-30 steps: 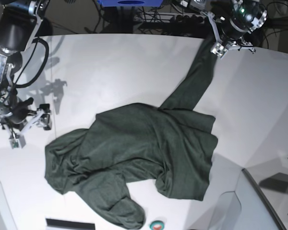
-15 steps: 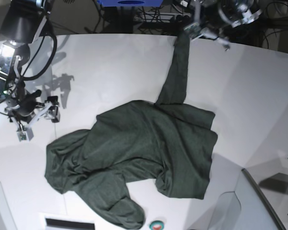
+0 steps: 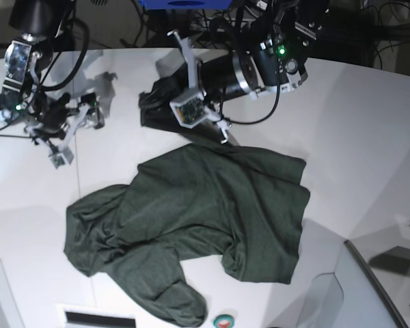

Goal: Layout the t-shirt on the table in an organized manner, then fold the t-shirt properly
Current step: 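Bring both grippers together over the shirt and grasp its fabric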

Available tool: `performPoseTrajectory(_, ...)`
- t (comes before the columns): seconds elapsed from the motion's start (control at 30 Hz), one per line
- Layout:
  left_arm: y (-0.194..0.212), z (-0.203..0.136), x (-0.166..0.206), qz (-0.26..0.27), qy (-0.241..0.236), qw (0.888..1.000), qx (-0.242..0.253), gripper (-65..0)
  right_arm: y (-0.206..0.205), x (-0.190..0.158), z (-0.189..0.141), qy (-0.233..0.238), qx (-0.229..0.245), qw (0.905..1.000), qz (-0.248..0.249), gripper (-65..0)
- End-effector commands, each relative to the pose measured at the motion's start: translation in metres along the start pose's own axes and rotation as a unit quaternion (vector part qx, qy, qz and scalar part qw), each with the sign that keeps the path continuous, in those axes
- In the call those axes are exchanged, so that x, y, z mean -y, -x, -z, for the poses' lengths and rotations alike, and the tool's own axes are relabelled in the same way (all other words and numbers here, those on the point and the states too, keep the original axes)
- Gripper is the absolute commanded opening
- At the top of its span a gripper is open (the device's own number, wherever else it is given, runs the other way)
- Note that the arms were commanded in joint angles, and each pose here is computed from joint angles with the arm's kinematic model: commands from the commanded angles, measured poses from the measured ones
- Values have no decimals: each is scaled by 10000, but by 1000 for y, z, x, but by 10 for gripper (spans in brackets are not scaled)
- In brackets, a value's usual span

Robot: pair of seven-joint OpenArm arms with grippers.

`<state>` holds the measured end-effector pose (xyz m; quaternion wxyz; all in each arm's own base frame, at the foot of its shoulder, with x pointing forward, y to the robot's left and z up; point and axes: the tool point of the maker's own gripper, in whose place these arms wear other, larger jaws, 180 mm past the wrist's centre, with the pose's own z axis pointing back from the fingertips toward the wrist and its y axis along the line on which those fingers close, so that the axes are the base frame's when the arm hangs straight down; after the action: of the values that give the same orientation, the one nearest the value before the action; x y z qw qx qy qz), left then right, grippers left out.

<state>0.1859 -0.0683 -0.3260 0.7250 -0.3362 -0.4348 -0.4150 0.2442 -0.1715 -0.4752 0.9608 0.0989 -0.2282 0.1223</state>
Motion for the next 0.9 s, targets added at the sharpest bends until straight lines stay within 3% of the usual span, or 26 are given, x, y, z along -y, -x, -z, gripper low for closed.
performPoseTrajectory(0.0, -26, 0, 0, -37, 86, 9988, 478, -650, -10, 2, -4, 19, 181, 9998, -88, -141)
performPoseTrajectory(0.17, -85, 1, -6, -229, 439, 9881, 1454, -650, 11, -19, 2, -193, -13, 9994, -271, -141)
performPoseTrajectory(0.27, -122, 5, 8, -178, 961, 9761, 1940, -650, 23, -37, 5, -375, -72, 9987, -327, -140)
performPoseTrajectory(0.37, -144, 12, 23, -121, 1308, 9688, 2104, -650, 3, -63, 1, -543, 599, 9965, -214, -135)
performPoseTrajectory(0.5, -156, 21, 35, -40, 1464, 9665, 2106, -650, -39, -84, -17, -586, 1559, 9858, -213, -134)
performPoseTrajectory(0.87, -162, 20, 39, -71, 1516, 9638, 2190, -650, -95, -84, -39, -516, 2515, 9659, -344, -134)
